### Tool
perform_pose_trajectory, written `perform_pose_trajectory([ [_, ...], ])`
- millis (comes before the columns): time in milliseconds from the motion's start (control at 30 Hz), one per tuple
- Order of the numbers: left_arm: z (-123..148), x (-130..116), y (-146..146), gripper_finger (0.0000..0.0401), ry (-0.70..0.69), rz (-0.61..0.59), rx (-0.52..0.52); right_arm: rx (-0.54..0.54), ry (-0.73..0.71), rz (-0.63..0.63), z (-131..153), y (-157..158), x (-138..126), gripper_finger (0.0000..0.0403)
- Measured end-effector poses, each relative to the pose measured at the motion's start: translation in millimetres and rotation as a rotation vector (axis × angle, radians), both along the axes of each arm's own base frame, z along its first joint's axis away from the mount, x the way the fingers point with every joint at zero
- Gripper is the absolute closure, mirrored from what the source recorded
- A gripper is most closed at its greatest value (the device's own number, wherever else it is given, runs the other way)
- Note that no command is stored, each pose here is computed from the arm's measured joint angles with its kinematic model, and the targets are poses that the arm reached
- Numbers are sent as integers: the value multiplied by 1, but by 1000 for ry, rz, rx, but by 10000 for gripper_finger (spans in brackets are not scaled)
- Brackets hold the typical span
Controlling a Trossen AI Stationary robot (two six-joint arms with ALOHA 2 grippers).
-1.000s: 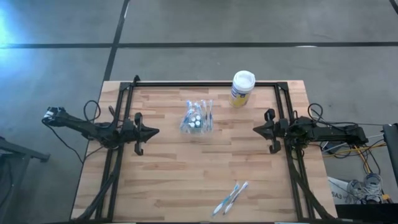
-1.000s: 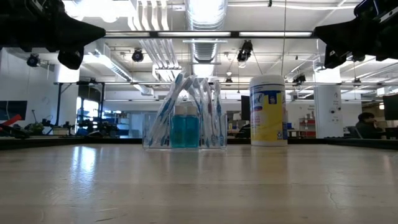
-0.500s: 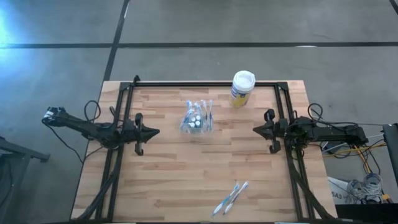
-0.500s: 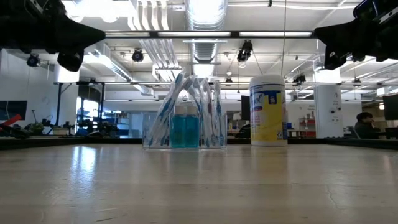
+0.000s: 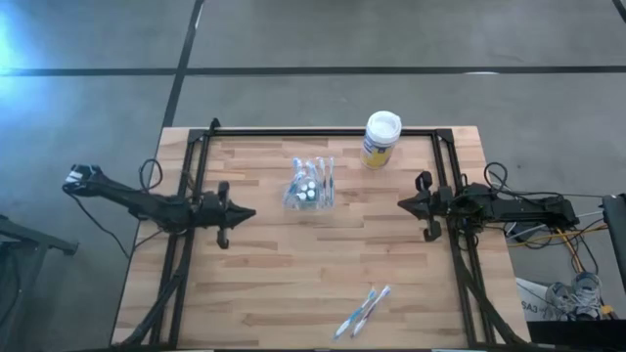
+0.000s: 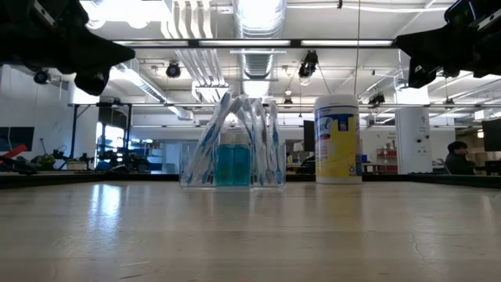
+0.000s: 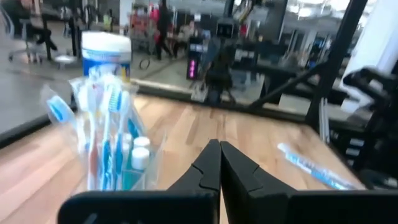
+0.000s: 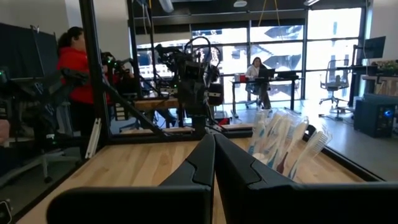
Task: Pick & Place toothbrushing station
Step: Put the blue toothbrush into the transparent organizer
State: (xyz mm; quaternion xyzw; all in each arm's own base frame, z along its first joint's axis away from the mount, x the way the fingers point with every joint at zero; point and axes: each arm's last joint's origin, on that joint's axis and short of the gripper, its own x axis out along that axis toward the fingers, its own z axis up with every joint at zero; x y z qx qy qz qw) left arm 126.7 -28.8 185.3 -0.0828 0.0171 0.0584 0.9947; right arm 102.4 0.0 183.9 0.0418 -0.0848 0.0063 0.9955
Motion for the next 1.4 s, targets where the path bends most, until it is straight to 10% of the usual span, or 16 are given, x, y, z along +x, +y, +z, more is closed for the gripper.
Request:
perform_pose_trajectory([
  [333, 32, 48, -19, 399, 128, -15, 16, -2, 4, 0, 0, 0, 0, 394],
  [800, 63, 175, -105, 394, 241, -242, -24, 9, 7, 1, -1, 0, 0, 394],
  [1100, 52, 257, -167, 325, 313, -224, -199, 40, 62, 6, -6, 0, 1, 394],
  [1400, 23, 329, -197, 246, 697, -48, -219, 102, 136, 11, -13, 0, 1, 394],
])
